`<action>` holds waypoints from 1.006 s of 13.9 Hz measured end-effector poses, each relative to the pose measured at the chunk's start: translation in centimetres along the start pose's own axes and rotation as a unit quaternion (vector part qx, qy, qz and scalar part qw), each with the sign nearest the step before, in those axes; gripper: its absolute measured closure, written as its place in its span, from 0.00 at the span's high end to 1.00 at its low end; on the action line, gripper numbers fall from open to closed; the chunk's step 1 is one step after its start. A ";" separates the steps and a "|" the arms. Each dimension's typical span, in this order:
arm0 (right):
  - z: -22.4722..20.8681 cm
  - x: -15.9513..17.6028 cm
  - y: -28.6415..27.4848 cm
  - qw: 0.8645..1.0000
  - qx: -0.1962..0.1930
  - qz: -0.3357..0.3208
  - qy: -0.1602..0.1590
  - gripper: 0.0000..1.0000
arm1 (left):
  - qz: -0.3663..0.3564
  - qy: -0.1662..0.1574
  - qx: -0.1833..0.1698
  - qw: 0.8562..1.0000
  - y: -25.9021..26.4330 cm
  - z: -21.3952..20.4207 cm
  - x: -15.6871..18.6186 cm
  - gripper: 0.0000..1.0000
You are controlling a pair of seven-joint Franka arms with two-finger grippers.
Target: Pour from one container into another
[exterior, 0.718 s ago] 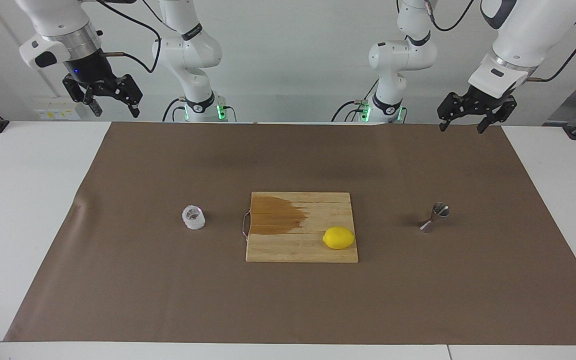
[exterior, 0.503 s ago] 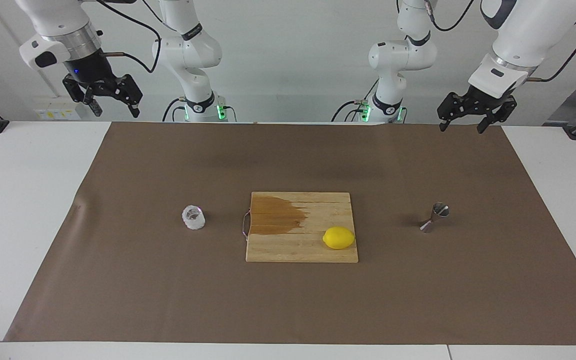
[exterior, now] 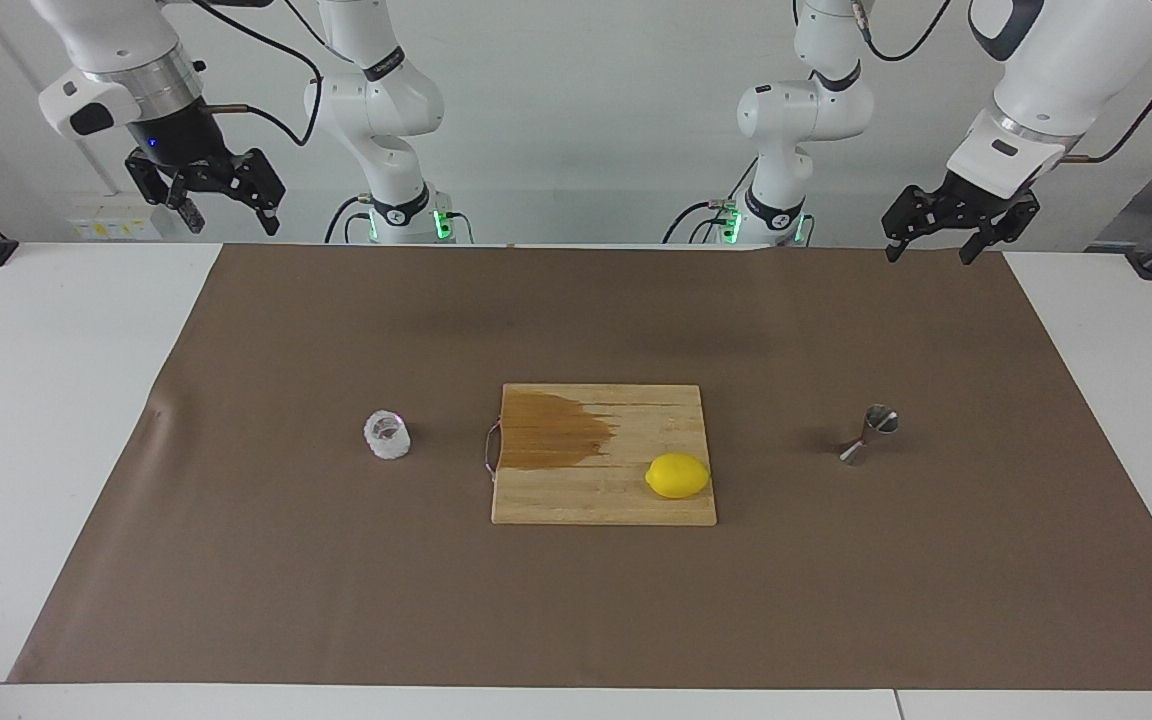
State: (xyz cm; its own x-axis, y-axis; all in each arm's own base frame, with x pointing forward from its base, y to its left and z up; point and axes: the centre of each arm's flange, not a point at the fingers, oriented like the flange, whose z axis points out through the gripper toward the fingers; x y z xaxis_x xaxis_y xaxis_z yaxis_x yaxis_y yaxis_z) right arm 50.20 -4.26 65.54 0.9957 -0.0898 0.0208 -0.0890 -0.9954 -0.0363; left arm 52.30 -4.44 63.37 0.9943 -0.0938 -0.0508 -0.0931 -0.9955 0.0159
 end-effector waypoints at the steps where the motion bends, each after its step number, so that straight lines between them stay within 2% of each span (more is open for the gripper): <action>1: 0.0 0.0 0.0 1.000 0.000 0.000 0.000 1.00 | 0.000 0.000 0.000 1.000 0.0 0.0 0.0 1.00; 14: 0.0 0.0 0.0 1.000 0.000 0.000 0.000 1.00 | -0.020 0.016 -0.004 1.000 -0.1 0.9 0.3 1.00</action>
State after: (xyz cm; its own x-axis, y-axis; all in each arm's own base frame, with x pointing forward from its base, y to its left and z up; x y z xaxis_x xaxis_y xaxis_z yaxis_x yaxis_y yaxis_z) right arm 50.20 -4.26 65.54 0.9957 -0.0898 0.0208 -0.0890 -0.9954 -0.0363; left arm 52.56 -4.38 62.48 0.9984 -0.0528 -0.0196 -0.0524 -0.9984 0.0225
